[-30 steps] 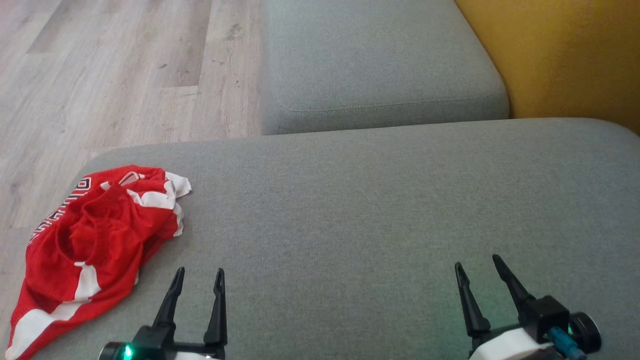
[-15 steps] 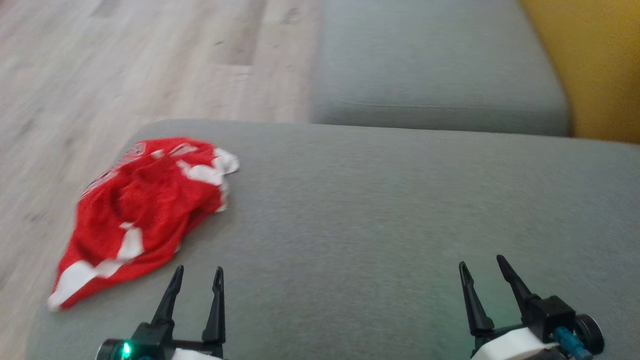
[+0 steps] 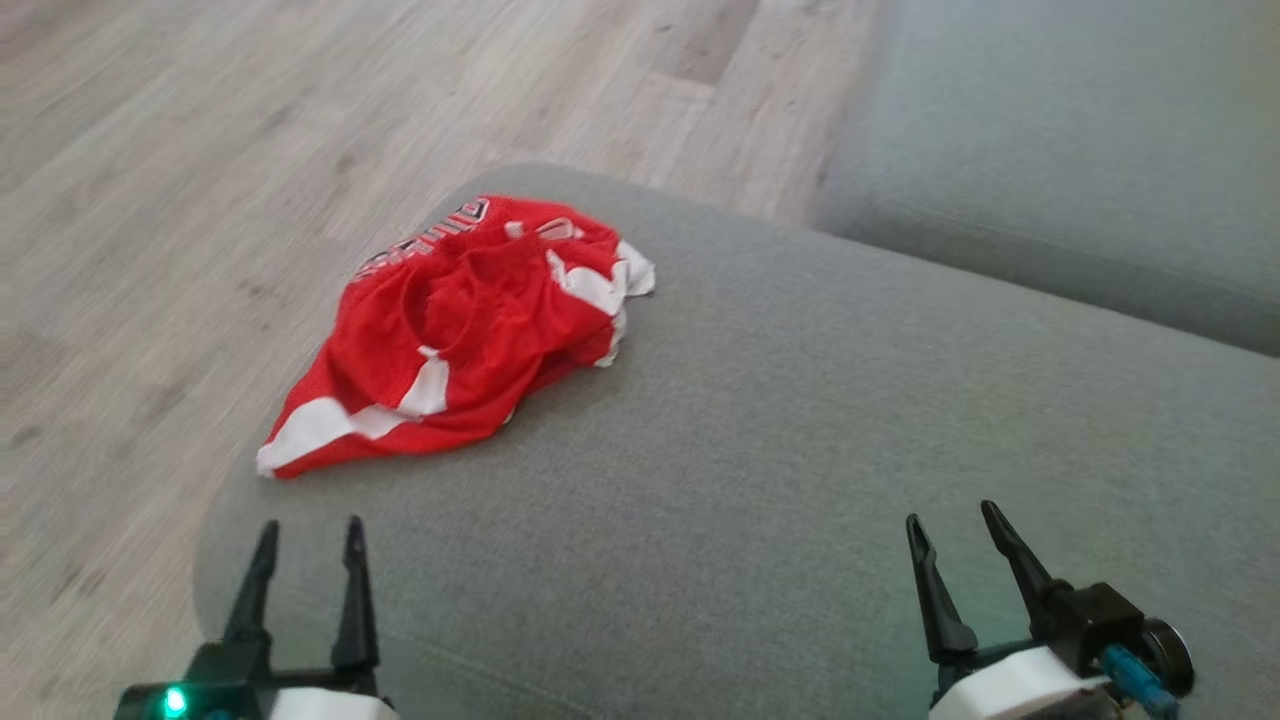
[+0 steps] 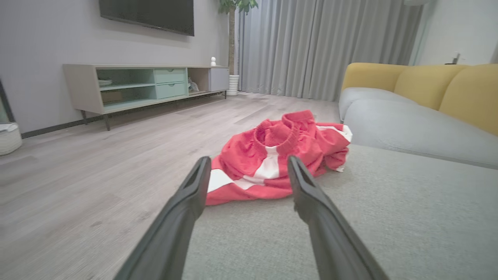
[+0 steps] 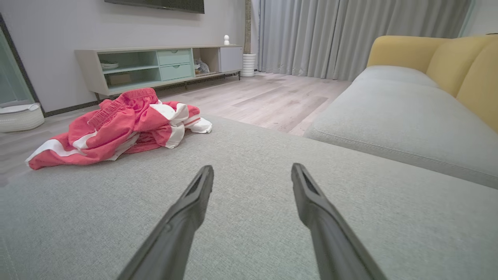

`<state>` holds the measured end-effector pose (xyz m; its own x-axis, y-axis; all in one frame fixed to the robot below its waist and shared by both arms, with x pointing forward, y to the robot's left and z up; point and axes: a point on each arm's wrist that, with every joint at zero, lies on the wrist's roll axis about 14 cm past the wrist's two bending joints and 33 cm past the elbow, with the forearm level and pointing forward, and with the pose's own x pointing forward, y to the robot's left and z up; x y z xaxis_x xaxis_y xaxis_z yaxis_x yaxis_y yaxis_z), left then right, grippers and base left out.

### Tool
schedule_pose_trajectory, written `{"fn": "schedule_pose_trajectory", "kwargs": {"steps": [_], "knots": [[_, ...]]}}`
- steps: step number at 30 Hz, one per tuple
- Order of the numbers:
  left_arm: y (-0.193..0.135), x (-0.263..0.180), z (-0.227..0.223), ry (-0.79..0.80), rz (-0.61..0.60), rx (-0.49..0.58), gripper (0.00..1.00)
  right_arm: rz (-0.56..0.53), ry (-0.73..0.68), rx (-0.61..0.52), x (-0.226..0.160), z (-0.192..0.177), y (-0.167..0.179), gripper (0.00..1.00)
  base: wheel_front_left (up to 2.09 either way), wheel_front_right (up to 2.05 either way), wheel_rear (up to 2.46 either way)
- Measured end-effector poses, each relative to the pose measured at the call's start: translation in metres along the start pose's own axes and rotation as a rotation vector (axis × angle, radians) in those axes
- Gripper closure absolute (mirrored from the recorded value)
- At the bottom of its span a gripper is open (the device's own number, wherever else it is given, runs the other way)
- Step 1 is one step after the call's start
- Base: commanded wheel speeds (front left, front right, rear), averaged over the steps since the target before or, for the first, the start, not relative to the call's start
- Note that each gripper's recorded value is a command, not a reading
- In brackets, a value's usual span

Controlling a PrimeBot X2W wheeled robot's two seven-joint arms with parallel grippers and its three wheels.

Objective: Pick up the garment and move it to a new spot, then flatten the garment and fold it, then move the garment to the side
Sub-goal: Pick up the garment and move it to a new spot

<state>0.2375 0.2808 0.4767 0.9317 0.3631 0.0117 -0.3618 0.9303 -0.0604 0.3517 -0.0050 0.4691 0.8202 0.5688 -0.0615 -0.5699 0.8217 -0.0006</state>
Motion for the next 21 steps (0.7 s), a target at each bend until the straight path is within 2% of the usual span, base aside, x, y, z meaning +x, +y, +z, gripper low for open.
{"fn": "schedule_pose_trajectory", "kwargs": {"steps": [7, 11, 15, 21], "knots": [[0.018, 0.0, 0.012, -0.027, 0.057, 0.032, 0.0, 0.057, 0.022, -0.008, 0.014, -0.007, 0.013, 0.0, 0.0, 0.0, 0.0], [0.025, 0.013, 0.036, -0.09, 0.052, 0.093, 0.0, 0.049, 0.04, -0.008, 0.018, -0.014, 0.008, 0.0, 0.0, 0.0, 0.0], [0.029, 0.048, 0.103, -0.271, 0.056, 0.146, 0.0, 0.013, 0.035, -0.021, 0.025, -0.014, -0.009, 0.0, 0.0, 0.0, 0.0], [0.004, 0.115, 0.134, -0.324, 0.0, 0.19, 0.0, -0.002, -0.008, -0.073, 0.054, -0.007, -0.04, 0.0, 0.0, 0.0, 0.0]]}}
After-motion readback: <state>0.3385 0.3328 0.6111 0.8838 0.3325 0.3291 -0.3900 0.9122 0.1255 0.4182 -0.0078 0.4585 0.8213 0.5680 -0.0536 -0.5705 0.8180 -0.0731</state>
